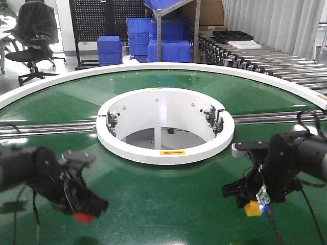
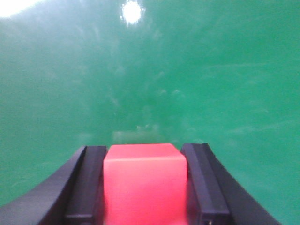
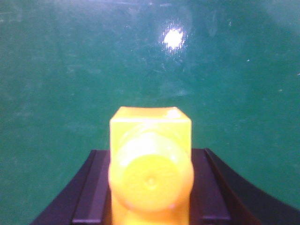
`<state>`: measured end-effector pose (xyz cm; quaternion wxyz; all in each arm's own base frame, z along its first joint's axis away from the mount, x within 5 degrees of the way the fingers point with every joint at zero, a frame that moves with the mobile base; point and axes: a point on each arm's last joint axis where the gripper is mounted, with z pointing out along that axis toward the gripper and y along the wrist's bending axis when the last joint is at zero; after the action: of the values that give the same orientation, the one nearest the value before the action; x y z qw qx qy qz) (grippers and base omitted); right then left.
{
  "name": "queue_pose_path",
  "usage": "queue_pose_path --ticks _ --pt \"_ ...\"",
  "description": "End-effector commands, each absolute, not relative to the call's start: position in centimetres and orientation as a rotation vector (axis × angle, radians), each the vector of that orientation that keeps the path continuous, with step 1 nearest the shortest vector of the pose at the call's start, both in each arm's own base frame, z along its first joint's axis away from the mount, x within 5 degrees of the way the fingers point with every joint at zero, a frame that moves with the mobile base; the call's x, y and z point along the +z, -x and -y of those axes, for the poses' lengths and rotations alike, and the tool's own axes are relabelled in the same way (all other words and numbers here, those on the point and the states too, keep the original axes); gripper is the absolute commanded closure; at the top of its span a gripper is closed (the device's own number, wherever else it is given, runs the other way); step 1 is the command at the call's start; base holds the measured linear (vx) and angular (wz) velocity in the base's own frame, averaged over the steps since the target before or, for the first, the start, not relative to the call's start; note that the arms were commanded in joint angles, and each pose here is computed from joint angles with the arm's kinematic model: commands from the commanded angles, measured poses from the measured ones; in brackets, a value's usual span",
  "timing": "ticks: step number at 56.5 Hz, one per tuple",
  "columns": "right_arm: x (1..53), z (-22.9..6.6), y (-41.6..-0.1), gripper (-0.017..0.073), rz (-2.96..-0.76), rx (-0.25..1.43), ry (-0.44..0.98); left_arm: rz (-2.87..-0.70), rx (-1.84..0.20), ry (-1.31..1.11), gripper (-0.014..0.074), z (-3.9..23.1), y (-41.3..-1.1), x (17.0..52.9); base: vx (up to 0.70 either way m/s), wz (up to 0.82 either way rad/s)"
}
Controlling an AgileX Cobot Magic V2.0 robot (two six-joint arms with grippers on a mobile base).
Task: Pick red and yellow blocks into blue bin
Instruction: 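Lower the left gripper onto the red cube and close it, then lift the red cube and yellow brick up off the table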
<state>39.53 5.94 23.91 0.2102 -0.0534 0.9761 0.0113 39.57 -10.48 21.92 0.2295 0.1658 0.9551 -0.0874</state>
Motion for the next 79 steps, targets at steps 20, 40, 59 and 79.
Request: queue_pose_path --ticks 20,40,59,79 --pt "36.8 -4.9 -28.8 0.0569 -2.114 0.145 0.209 -1.995 -0.231 -0.304 0.0594 7.4 -28.3 37.9 0.0 0.0" --pt "35.2 -2.7 -16.2 0.0569 -1.758 0.137 0.15 -1.651 -0.234 -0.202 0.0594 3.8 -14.3 37.2 0.0 0.0" --pt "35.0 -2.6 -15.4 0.0569 -1.728 0.12 0.164 -1.588 -0.246 -0.208 0.0594 2.9 -10.0 36.4 0.0 0.0" --pt "35.0 -2.6 -15.4 0.0569 -1.73 0.12 0.165 -1.591 -0.247 -0.209 0.0594 2.9 -10.0 36.4 0.0 0.0"
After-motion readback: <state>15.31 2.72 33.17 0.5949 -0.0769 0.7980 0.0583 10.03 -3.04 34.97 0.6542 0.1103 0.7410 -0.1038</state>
